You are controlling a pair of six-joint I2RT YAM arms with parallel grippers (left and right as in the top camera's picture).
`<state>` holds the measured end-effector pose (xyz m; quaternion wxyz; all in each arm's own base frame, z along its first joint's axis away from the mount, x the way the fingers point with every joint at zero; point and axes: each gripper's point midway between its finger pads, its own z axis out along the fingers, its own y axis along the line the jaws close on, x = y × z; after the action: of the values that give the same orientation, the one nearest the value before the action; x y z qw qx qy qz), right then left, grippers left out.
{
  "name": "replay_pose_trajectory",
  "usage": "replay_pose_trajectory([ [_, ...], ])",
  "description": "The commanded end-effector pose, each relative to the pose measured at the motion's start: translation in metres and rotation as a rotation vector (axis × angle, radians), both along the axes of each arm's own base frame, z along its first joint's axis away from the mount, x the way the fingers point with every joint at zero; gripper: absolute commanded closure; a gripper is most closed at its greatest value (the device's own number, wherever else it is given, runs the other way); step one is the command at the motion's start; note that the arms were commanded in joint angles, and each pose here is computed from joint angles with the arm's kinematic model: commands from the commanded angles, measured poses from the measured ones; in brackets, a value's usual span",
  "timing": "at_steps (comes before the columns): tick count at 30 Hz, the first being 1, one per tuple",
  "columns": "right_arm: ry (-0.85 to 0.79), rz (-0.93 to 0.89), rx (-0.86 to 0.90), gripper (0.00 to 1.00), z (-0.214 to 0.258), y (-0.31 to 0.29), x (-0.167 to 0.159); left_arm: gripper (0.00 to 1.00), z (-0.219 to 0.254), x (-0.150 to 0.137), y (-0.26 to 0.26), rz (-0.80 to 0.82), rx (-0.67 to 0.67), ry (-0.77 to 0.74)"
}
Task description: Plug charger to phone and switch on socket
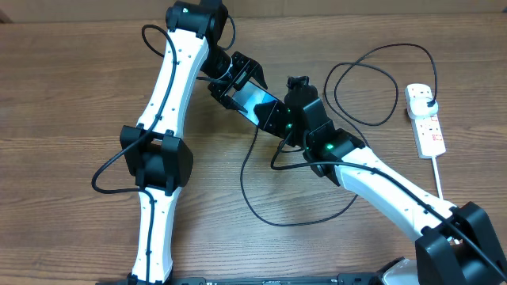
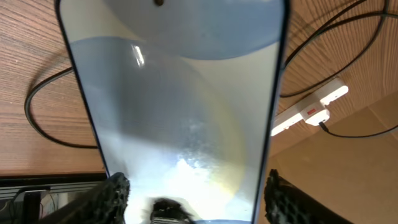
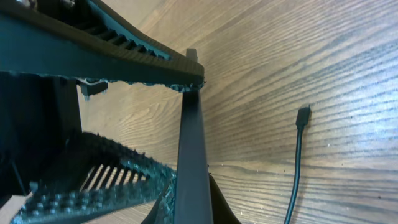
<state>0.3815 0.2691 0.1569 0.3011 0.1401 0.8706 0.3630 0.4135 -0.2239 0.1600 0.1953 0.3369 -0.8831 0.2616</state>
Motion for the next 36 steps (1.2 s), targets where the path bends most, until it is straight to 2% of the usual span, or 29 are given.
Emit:
replay_pose_trajectory([
  [1,-0.060,-0.010,0.025,0.96,0.022,-0.004,0.013,0.22,0.009,-0.001,-0.004,-0.015,-0.012,-0.028],
  [6,-0.059,-0.035,0.028,0.96,0.026,-0.018,0.018,0.11,0.009,0.000,-0.004,-0.013,-0.012,-0.030],
  [8,-0.048,-0.064,0.021,0.96,0.027,-0.033,0.021,0.00,0.009,0.001,-0.003,-0.024,-0.015,-0.041],
  [10,-0.037,-0.088,0.015,0.96,0.028,-0.045,0.023,0.00,0.007,0.003,-0.001,-0.024,-0.002,-0.052],
  [13,-0.031,-0.123,0.014,0.96,0.037,-0.065,0.023,0.04,0.010,0.008,-0.006,-0.136,-0.052,-0.163],
  [15,-0.040,-0.145,0.019,0.96,0.048,-0.078,0.021,0.05,0.020,0.014,-0.019,-0.219,-0.158,-0.261],
  [18,-0.073,-0.181,0.032,0.96,0.072,-0.099,0.015,0.16,0.044,0.018,-0.042,-0.371,-0.368,-0.454],
  [23,-0.165,-0.226,0.070,0.96,0.121,-0.125,-0.003,0.20,0.065,0.009,-0.054,-0.461,-0.522,-0.551],
  [29,-0.254,-0.241,0.106,0.96,0.166,-0.142,-0.038,0.21,0.093,-0.007,-0.049,-0.542,-0.528,-0.650],
  [36,-0.274,-0.245,0.125,0.96,0.183,-0.149,-0.065,0.18,0.138,-0.041,-0.036,-0.643,-0.486,-0.768],
])
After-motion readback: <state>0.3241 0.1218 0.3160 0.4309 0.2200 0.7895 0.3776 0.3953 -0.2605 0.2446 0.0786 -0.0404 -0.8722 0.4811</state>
